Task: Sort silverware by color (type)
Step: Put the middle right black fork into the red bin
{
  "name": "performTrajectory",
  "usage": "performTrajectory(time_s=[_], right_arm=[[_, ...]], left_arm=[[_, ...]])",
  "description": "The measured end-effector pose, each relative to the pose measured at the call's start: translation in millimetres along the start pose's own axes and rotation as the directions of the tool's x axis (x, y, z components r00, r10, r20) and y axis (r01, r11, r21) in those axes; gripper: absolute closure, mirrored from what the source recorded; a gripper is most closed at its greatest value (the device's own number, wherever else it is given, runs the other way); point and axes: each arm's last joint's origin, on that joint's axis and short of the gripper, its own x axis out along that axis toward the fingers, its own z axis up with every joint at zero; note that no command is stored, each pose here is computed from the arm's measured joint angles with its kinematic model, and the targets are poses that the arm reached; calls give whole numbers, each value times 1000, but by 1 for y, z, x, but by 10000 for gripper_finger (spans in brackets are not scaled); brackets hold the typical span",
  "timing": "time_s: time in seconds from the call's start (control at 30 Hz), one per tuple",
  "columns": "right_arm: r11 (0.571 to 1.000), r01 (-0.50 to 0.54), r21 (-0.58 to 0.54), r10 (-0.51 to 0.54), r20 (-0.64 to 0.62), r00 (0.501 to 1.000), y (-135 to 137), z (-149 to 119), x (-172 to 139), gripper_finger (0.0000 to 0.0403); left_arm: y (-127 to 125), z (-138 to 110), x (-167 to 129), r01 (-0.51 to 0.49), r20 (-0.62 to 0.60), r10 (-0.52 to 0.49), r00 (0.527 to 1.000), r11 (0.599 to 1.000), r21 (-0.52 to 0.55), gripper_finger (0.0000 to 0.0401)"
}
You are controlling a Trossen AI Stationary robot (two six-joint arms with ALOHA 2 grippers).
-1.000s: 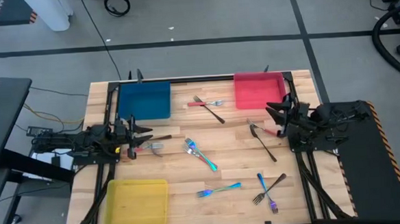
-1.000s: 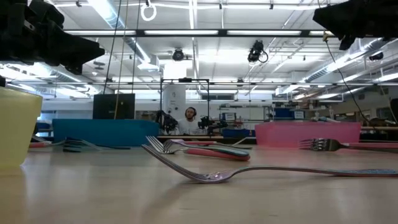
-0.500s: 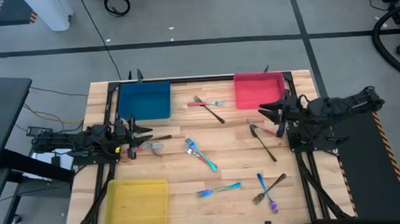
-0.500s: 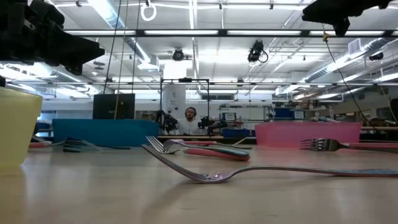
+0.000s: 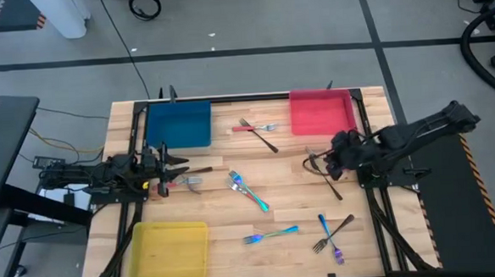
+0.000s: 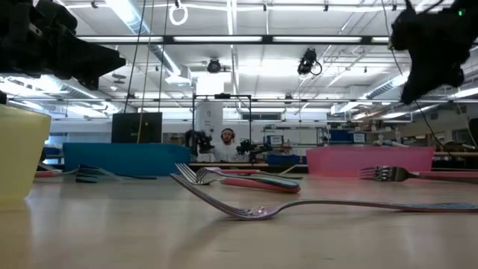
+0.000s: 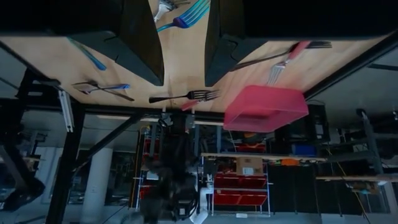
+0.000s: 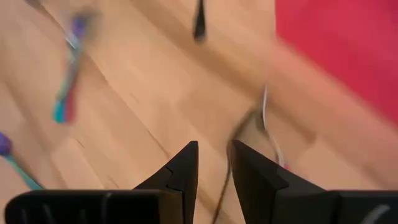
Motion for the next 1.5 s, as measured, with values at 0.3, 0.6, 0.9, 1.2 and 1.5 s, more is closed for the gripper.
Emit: performTrajectory(time_s=[0.3,0.6,0.9,1.2,1.5], right_arm=[[990,80,116,-58,-176,983,7,-22,43,300],[984,175,15,-164,-281,946,15,-32,69,300],[975,220,-18,-214,-320,923,22,-38,89,300],[956,290,-42,-286,-356,890,19,-35,111,302],[967,256,3,-235,-383,893,16,-29,109,390]], left_arm=[[0,3,0,-3,32,2,999,999,43,285],[0,5,0,-3,47,1,999,999,45,285],[0,5,0,-3,46,1,999,999,39,285],[0,5,0,-3,46,1,999,999,39,285],[0,5,0,-3,46,1,999,999,40,285]])
